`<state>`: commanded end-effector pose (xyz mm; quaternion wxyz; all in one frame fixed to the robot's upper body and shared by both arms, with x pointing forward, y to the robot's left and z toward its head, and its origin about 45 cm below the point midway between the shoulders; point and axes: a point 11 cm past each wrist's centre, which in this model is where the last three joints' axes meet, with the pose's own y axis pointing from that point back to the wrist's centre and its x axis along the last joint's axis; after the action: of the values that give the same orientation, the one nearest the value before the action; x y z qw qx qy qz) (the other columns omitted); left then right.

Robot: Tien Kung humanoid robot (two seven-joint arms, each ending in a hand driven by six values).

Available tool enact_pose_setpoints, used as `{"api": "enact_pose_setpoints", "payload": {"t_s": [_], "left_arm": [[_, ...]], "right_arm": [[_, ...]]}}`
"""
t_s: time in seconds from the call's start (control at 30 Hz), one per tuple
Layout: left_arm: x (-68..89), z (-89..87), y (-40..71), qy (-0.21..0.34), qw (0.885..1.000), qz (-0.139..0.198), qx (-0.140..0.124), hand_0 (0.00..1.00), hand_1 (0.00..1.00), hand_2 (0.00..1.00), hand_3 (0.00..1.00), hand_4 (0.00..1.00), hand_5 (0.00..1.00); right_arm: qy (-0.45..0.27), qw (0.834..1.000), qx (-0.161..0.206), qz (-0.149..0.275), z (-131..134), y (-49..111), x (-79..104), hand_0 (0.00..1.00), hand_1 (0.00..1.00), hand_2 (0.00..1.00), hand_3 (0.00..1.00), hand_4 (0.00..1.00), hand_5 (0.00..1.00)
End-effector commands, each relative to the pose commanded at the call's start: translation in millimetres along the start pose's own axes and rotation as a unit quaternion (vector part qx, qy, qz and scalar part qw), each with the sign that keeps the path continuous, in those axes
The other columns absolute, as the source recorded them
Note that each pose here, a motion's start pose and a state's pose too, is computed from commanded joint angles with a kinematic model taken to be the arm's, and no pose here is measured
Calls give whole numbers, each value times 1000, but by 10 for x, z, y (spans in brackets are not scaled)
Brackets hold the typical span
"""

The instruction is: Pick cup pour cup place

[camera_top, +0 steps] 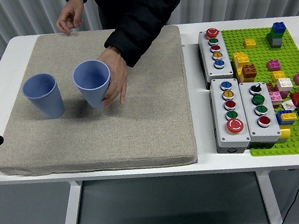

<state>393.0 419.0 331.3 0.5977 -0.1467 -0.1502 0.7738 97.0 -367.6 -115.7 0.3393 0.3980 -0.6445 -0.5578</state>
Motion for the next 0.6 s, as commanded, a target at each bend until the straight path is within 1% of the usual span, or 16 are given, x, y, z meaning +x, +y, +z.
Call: {"api": "enact_pose_setpoints", "payload": {"t_s": [0.6], "left_arm": [[1, 13, -10, 0, 1000, 1, -2, 851, 841, 925, 936, 827, 998]], "right_arm": [[-1, 1000, 3, -1, -32, 4, -5, 683, 689, 718, 653, 438, 169]]}}
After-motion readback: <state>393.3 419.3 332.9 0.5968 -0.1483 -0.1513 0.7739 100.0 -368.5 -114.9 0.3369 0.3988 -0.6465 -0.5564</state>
